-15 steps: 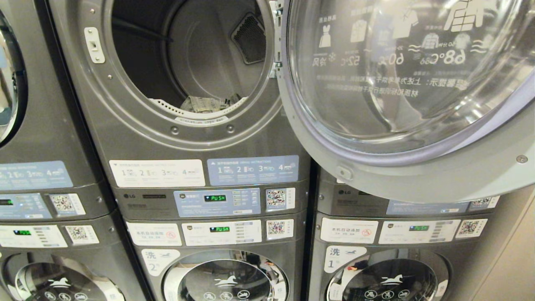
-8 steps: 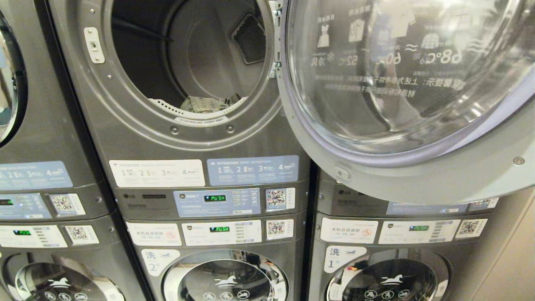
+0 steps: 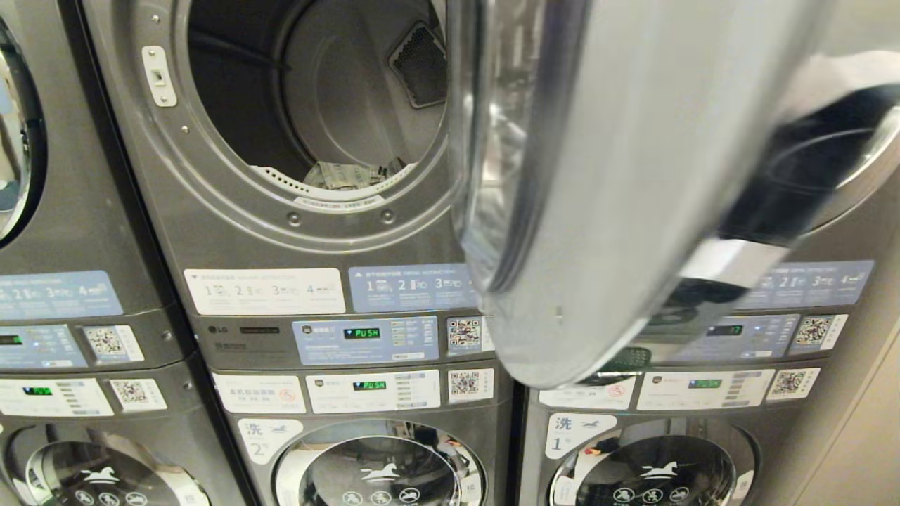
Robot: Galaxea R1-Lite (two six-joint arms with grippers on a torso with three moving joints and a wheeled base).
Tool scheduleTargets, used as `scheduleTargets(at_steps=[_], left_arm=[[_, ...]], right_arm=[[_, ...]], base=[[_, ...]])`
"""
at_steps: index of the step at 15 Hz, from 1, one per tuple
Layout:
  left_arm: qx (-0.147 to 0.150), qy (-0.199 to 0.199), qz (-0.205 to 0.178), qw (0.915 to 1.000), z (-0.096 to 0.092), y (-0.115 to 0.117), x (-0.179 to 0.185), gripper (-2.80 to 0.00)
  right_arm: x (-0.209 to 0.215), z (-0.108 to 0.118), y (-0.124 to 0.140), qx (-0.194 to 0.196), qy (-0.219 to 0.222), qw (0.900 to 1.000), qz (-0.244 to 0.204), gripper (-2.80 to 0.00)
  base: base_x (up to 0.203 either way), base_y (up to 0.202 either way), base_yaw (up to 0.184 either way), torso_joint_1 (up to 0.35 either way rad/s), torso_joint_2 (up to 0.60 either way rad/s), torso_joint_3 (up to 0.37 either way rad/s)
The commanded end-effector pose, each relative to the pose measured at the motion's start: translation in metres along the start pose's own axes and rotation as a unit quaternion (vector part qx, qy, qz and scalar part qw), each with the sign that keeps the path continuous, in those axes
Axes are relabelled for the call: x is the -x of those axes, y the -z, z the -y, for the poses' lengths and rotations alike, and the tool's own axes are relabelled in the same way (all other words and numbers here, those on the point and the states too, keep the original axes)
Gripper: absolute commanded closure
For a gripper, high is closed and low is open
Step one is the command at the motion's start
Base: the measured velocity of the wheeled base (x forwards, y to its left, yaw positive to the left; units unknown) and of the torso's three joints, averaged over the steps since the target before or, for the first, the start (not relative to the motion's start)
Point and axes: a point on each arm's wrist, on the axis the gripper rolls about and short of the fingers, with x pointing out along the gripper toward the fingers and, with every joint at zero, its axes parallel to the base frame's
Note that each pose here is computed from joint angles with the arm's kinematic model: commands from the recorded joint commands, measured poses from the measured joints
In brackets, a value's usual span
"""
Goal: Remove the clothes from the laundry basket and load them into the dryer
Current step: Close the dryer
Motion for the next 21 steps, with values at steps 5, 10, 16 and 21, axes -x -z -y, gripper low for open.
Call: scheduleTargets(at_steps=[5,10,16,21], left_arm=[[0.0,0.0,0.001,1.0,0.0,0.0,0.0,0.0],[0.0,0.0,0.0,1.0,0.0,0.0,0.0,0.0],[0.0,0.0,0.0,1.0,0.0,0.0,0.0,0.0],[-0.001,0.0,0.0,1.0,0.0,0.0,0.0,0.0]], right_arm=[[0.007,0.006,0.04,-0.041,0.159,0.985,-0.052,0.0],[0.08,-0.019,0.098,-0.047,0.279,0.95,-0.131,0.0],[0.16,-0.078,0.147,-0.059,0.299,0.934,-0.189,0.0],[0.174,-0.084,0.171,-0.105,0.349,0.872,-0.327,0.0]], base=[[0.0,0.0,0.0,0.0,0.0,0.0],[0.0,0.0,0.0,0.0,0.0,0.0],[0.0,0.0,0.0,0.0,0.0,0.0],[0.0,0.0,0.0,0.0,0.0,0.0]])
